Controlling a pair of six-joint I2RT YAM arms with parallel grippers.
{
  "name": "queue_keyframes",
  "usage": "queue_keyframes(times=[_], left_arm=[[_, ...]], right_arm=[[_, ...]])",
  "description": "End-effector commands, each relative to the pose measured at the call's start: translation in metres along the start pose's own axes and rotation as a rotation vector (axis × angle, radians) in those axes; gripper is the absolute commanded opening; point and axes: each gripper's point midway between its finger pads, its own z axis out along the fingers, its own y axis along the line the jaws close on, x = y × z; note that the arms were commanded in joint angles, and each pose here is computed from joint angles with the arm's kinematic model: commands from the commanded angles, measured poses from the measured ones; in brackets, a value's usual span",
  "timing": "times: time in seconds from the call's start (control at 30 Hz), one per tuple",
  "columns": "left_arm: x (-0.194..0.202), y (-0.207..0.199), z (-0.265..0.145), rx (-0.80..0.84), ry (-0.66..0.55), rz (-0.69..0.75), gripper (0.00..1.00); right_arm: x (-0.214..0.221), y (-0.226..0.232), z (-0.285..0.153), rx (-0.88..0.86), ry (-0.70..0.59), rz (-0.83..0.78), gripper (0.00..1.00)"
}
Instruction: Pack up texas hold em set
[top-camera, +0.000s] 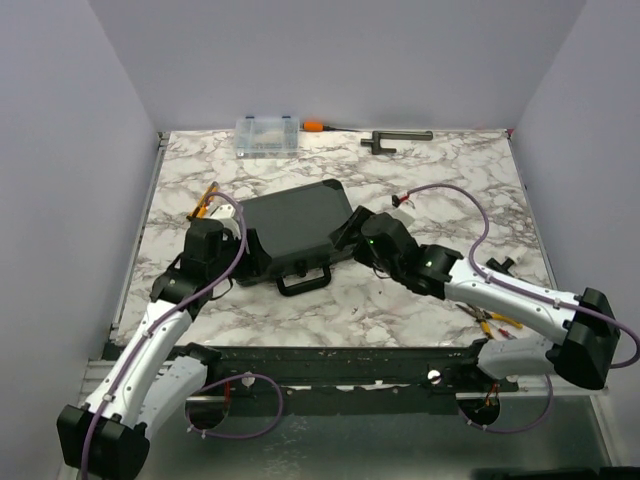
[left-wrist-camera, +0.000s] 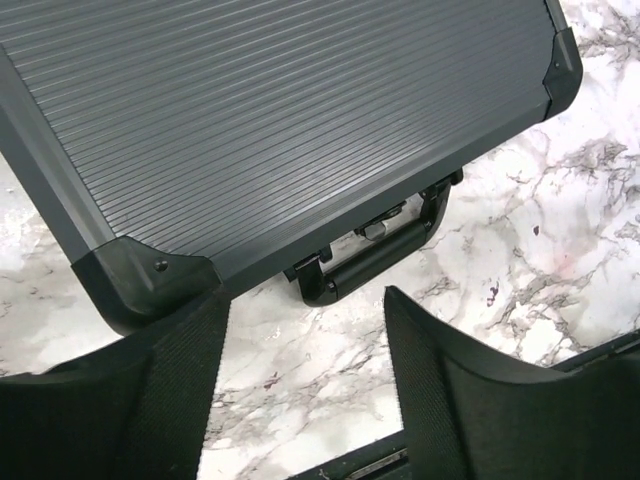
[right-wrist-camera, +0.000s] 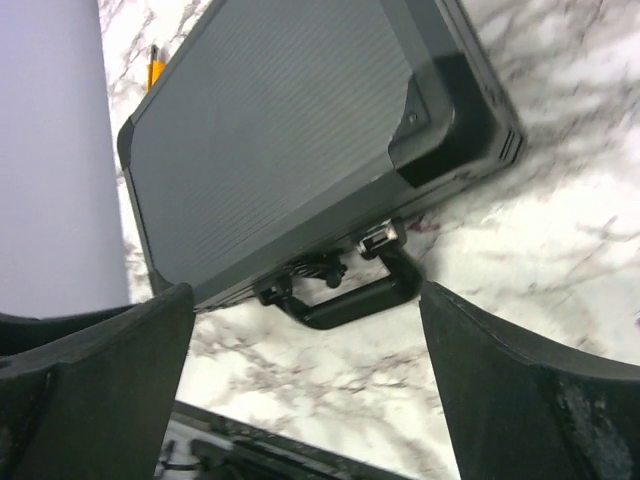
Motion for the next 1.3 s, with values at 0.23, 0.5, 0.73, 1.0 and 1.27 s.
queue_keyframes(times=[0.23,0.5,0.73,1.0,1.27], left_arm=[[-0.020,-0.004,-0.032,-0.015,-0.106,-0.013,0.86],[-0.048,-0.014,-0.078,-0.023,-0.223,-0.022,0.92],[-0.082,-0.023,-0.118,-0.049,-0.321,0.006,0.93],[-0.114,-0.029,-0.152,-0.085,-0.401,0.041,0.96],[-0.119,-0.032,-0.160,-0.077,-0.418,0.041,0.98]], right_arm=[[-0.065,0.036,-0.042,-0.158,-0.211,-0.417,1.00],[-0.087,0.062,-0.073,-0.213,-0.223,-0.473,1.00],[-0.103,0.073,-0.090,-0.206,-0.234,-0.461,1.00],[-0.109,0.079,-0.098,-0.231,-0.256,-0.421,1.00],[-0.118,0.072,-0.105,-0.200,-0.285,-0.423,1.00]])
